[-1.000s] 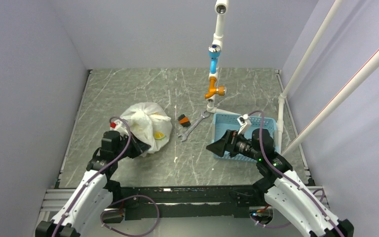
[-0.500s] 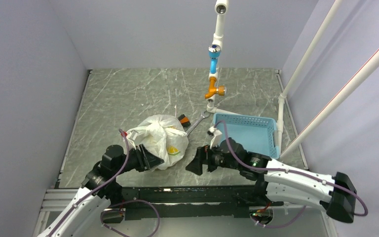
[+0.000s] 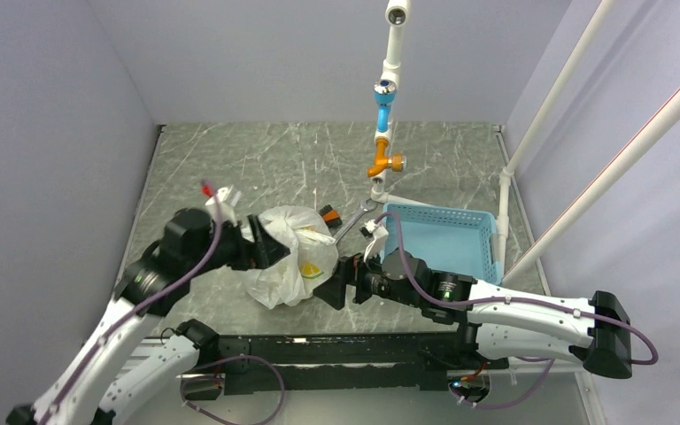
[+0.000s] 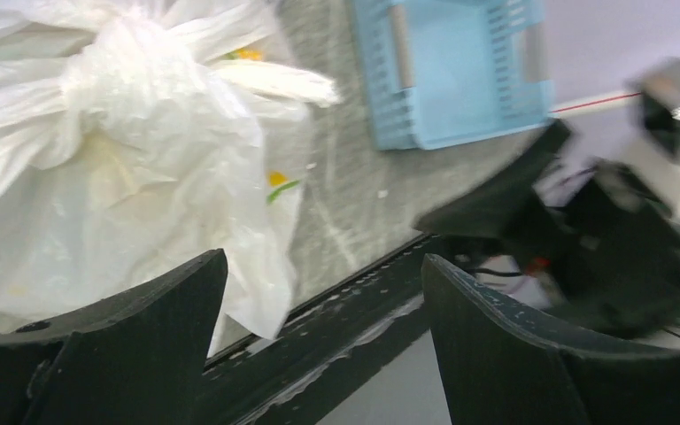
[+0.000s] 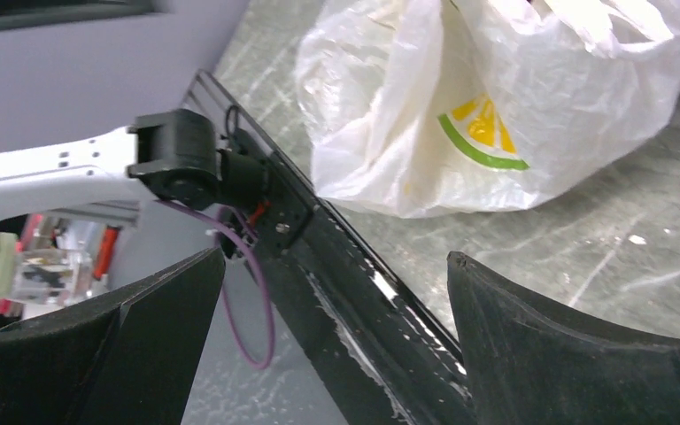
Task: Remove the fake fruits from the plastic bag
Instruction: Untie the plastic bag at the center of the board.
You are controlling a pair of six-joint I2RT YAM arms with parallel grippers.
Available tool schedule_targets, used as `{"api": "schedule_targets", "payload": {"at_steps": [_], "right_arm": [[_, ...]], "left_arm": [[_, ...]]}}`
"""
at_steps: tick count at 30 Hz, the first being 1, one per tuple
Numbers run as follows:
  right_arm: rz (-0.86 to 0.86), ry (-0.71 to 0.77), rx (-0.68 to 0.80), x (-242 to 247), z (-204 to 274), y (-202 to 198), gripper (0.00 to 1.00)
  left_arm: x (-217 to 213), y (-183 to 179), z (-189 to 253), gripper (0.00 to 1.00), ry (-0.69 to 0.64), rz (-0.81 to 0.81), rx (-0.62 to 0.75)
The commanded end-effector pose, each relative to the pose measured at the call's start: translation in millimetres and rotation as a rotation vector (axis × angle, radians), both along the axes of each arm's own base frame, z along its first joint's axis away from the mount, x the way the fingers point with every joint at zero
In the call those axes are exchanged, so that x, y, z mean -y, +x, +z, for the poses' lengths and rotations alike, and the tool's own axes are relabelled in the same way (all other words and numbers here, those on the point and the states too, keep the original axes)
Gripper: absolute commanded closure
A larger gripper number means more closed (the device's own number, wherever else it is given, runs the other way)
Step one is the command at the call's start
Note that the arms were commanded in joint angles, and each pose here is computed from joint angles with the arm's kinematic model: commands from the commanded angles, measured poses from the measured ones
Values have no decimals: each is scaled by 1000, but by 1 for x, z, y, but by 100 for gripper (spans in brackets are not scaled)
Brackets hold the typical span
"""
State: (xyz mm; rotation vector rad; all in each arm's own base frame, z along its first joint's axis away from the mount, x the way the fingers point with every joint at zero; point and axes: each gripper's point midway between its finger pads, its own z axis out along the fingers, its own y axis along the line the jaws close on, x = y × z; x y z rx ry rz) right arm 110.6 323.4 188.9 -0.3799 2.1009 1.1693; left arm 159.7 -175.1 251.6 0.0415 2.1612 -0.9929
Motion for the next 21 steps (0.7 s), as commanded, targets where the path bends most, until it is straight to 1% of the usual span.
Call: {"api": "schedule_targets", "payload": {"at_steps": [1, 3, 4, 6, 9, 14, 18, 19, 21], "right_arm": [[-1, 153, 13, -5, 37, -2, 0], [-21, 146, 15, 4, 38, -2, 0], [-28, 145, 16, 8, 37, -2, 0], [-47, 155, 26, 15, 36, -1, 0], [-82, 116, 25, 28, 28, 1, 0], [-101, 101, 39, 38, 24, 2, 0], [-112, 93, 49, 43, 25, 4, 0], [-111, 90, 53, 44, 24, 4, 0], [-111, 66, 56, 46, 18, 4, 0]], "left_arm": [[-11, 25, -35, 14, 290, 56, -78], [-16, 36, -40, 20, 397, 122, -90], [-15, 39, -43, 21, 432, 149, -103], [-8, 46, -49, 21, 501, 166, -115], [1, 53, -55, 20, 599, 200, -122], [8, 64, -64, 22, 712, 241, -121], [15, 76, -71, 24, 784, 228, -127], [15, 80, -69, 25, 804, 237, -123], [10, 87, -66, 32, 850, 282, -109]]}}
